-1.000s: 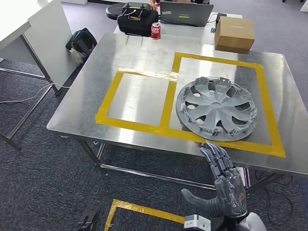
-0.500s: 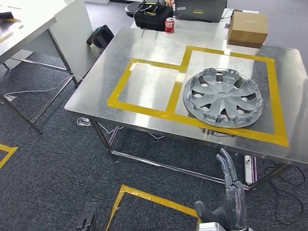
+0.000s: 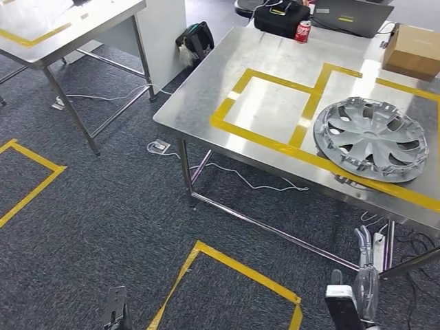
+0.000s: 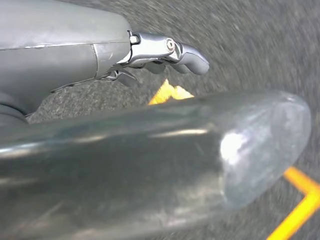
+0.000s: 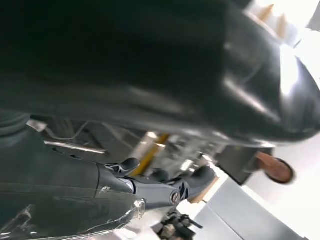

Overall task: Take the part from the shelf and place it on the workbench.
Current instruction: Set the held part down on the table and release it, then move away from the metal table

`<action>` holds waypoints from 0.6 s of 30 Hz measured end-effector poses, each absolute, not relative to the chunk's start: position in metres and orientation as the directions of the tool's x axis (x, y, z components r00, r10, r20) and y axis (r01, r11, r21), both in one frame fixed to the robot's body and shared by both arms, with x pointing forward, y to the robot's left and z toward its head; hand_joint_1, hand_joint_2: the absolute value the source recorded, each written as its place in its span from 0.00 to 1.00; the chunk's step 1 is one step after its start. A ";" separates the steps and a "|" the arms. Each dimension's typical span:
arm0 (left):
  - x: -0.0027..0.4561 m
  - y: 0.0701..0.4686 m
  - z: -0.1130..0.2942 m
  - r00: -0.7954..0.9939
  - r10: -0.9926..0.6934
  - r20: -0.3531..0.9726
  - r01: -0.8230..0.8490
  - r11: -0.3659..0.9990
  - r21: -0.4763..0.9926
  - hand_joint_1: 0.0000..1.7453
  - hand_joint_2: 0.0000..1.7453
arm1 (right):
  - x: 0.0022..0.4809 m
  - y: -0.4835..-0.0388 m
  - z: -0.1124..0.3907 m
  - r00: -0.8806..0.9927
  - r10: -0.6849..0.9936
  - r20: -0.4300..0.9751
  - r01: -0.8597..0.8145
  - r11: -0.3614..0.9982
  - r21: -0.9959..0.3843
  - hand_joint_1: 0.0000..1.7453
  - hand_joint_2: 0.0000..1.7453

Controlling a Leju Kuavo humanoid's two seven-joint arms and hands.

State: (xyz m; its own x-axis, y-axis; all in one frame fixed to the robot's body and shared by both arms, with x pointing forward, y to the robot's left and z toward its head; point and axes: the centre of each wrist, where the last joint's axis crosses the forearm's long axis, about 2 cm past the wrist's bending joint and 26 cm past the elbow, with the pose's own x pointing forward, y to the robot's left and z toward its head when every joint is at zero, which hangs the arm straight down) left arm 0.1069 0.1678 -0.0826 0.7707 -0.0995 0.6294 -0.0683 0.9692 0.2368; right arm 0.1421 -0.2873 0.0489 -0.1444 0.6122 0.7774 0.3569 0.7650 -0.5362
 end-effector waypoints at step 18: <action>0.109 0.169 -0.082 0.783 -0.021 0.622 -0.171 0.954 0.248 0.00 0.00 | 0.083 -0.281 -0.096 0.679 0.132 0.722 0.305 0.845 -0.440 0.00 0.00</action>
State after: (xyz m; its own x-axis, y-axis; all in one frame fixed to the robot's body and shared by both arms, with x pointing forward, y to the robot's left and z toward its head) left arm 0.1093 0.1688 -0.0819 0.7829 -0.0214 0.6218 -0.1707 0.9536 0.2479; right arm 0.0826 -0.2810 -0.0962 0.6792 0.1315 0.7221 0.3046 0.8446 -0.4403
